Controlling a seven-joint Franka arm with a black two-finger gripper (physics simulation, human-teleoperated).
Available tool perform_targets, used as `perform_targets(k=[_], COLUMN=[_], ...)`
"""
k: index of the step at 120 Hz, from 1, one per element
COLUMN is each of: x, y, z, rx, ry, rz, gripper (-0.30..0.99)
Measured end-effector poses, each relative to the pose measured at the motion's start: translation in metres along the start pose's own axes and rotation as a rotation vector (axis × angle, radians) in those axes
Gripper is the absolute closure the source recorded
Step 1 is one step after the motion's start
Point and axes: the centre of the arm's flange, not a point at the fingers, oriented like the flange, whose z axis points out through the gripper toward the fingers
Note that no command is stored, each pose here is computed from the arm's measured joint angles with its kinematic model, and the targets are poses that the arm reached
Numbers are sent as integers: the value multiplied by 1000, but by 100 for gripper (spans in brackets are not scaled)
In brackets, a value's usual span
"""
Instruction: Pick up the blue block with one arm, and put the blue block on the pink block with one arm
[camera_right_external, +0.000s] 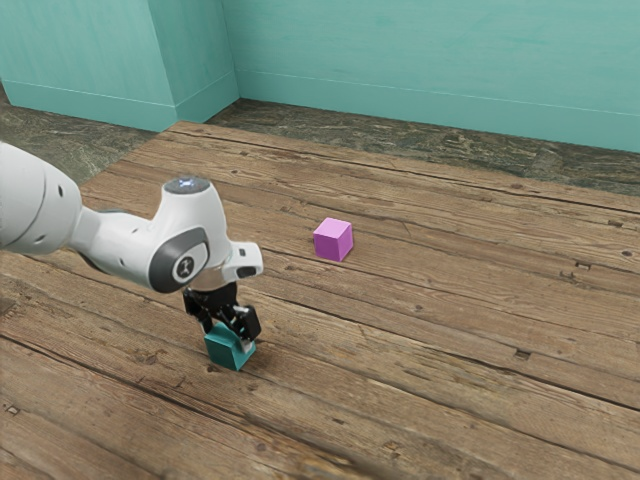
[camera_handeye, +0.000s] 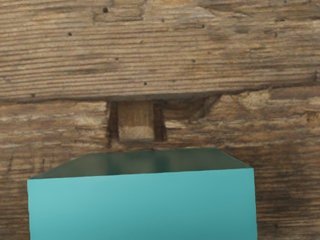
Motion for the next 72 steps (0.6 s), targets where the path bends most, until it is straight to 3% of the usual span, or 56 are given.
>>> perform_targets(k=[37,72], x=[2,3], y=[-1,-1], z=[-2,-10], rx=[-1,1], ry=[11,24], rz=[-5,-12], gripper=[25,31])
